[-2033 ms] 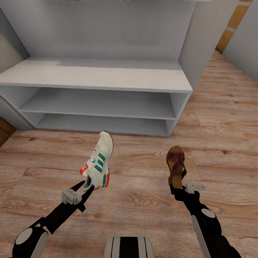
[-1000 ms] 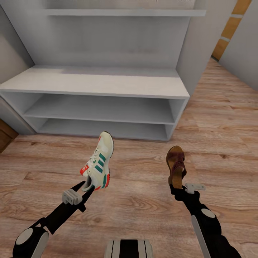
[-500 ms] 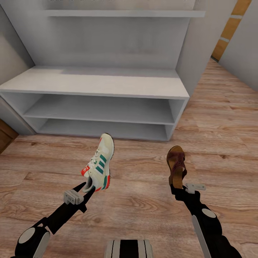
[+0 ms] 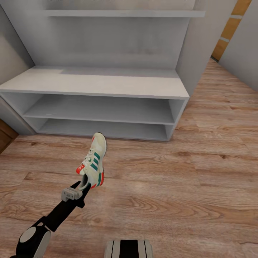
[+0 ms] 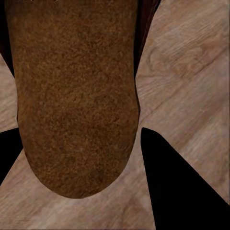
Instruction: Pick up the two gym shoes and the two sandals from the corridor floor and place them onto the hallstand (shoe rack) in the corridor, making sure they are on the rack and not on the floor. Arrange them so the two gym shoes are next to each other and the two sandals are next to each other.
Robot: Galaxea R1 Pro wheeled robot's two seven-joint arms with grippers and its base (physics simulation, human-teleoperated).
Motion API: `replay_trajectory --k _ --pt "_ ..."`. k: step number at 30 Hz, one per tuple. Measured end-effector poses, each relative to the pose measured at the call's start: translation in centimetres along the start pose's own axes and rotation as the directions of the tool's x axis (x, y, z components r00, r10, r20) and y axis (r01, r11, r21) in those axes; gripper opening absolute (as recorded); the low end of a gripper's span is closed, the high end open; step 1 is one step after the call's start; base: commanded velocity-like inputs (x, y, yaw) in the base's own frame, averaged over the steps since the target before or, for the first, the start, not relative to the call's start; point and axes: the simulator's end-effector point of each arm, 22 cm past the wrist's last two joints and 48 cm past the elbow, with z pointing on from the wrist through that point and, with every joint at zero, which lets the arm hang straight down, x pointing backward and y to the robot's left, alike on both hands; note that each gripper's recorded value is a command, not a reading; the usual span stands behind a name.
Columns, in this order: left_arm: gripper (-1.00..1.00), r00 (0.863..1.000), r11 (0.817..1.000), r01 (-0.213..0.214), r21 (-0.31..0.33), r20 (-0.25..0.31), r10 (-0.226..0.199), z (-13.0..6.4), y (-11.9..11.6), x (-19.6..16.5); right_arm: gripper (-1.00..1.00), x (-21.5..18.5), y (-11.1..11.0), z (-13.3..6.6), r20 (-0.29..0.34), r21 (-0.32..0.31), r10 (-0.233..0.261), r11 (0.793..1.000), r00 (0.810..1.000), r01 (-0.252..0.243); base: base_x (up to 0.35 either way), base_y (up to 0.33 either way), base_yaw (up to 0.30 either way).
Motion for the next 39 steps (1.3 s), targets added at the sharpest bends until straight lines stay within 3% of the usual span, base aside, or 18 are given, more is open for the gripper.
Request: replay_trajectory --k 6,9,14,18,21,24,27,31,39 --pt "-1.0 1.0 1.0 0.001 -0.009 -0.003 -0.001 0.7 0.7 0.1 -1.0 -10.3 -7.6 -1.3 0.147 0.129 -0.084 0.99 0.986 0.065 0.0 0.0 0.0" --pt "-1.0 1.0 1.0 0.006 -0.018 -0.008 -0.006 1.3 1.2 0.2 -1.0 -14.0 -10.1 -2.4 0.195 0.178 -0.117 0.981 0.974 0.082 0.0 0.0 0.0" --pt "-1.0 1.0 0.994 -0.001 -0.112 -0.029 -0.003 4.3 3.2 0.7 -1.0 -17.1 -15.2 -4.3 0.249 0.247 -0.074 0.969 0.966 0.011 0.0 0.0 0.0" --pt "-1.0 0.997 0.978 -0.051 -0.201 -0.074 0.037 8.3 1.6 1.6 -1.0 -17.5 -16.1 -4.6 0.258 0.254 -0.058 0.967 0.964 -0.01 0.0 0.0 0.0" --pt "-1.0 0.995 0.962 -0.078 -0.262 -0.087 0.057 11.4 -1.3 1.5 -1.0 -17.5 -16.3 -4.7 0.259 0.255 -0.055 0.967 0.964 -0.013 0.0 0.0 0.0" --pt "-1.0 0.992 0.953 -0.086 -0.289 -0.112 0.056 14.1 -5.0 1.4 -1.0 -17.5 -16.3 -4.7 0.259 0.255 -0.055 0.967 0.964 -0.014 0.0 0.0 0.0" --pt "-1.0 0.987 0.946 -0.105 -0.307 -0.151 0.06 15.9 -6.6 0.7 -1.0 -17.5 -16.3 -4.7 0.259 0.256 -0.056 0.966 0.964 -0.013 0.0 0.0 0.0" --pt "-1.0 0.981 0.929 -0.133 -0.344 -0.177 0.075 16.9 -6.4 -0.5 -1.0 -17.3 -16.4 -4.6 0.247 0.258 -0.052 0.966 0.968 -0.013 0.0 0.0 0.0" --pt "-1.0 0.961 0.853 -0.222 -0.473 -0.252 0.111 18.1 -1.7 -0.6 -1.0 -16.2 -16.5 -4.4 0.201 0.259 -0.041 0.966 0.979 -0.013 0.0 0.0 0.0"
